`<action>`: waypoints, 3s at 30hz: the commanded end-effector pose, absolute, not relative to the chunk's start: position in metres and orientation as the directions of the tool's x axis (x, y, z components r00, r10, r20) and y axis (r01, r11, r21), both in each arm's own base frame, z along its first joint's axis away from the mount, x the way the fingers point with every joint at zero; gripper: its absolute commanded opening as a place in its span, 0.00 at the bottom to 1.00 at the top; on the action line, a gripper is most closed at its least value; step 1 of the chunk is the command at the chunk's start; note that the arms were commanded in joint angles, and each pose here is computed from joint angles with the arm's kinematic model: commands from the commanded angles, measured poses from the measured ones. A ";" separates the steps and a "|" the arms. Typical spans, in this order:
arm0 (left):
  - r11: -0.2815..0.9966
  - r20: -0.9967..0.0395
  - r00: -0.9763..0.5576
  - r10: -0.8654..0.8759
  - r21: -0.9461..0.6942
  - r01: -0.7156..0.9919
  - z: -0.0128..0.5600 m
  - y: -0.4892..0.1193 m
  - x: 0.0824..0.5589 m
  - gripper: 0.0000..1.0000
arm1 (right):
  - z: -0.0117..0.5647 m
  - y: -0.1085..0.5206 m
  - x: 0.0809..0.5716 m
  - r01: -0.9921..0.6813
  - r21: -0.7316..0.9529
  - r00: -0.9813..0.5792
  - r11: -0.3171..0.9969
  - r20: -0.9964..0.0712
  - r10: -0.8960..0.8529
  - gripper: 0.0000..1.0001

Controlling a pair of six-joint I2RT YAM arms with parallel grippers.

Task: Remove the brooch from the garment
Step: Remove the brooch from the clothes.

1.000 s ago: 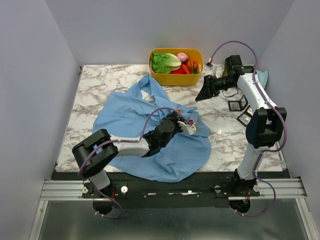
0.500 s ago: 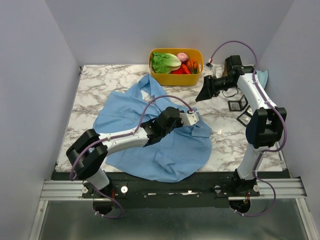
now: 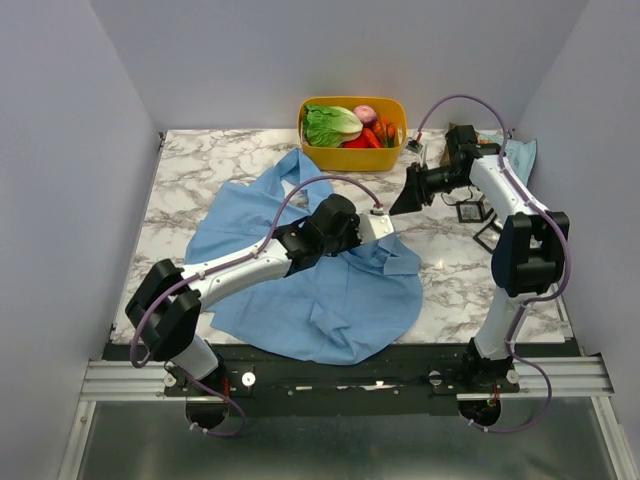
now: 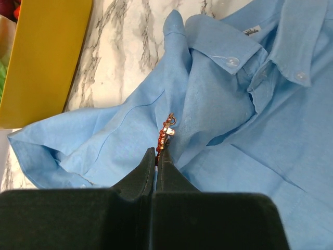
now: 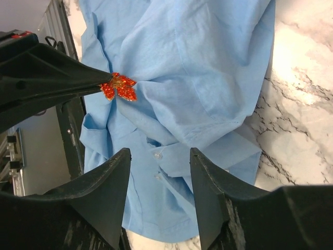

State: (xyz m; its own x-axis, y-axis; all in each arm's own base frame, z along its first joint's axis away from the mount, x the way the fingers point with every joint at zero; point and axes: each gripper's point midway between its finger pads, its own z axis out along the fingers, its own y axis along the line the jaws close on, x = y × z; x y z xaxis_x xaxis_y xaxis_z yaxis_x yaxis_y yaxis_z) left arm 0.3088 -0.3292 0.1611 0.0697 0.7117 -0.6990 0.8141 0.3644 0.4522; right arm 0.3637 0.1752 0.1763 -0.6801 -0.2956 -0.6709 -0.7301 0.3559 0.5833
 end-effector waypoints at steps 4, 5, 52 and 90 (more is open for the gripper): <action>0.314 -0.727 0.065 0.683 0.372 0.874 0.187 -0.335 0.290 0.00 | 0.192 0.184 0.357 -0.844 0.475 -0.531 0.249 -0.802 -0.272 0.54; 0.302 -0.727 0.067 0.683 0.365 0.881 0.187 -0.336 0.288 0.00 | 0.191 0.184 0.356 -0.855 0.459 -0.514 0.243 -0.813 -0.274 0.53; 0.262 -0.744 -0.068 0.665 0.147 0.954 0.203 -0.344 0.271 0.00 | 0.178 0.255 0.297 -0.998 0.064 -0.066 0.017 -0.959 -0.274 0.38; 0.319 -0.769 -0.094 0.633 0.148 0.936 0.204 -0.347 0.281 0.00 | 0.174 0.251 0.306 -0.995 0.083 -0.099 0.062 -0.939 -0.330 0.40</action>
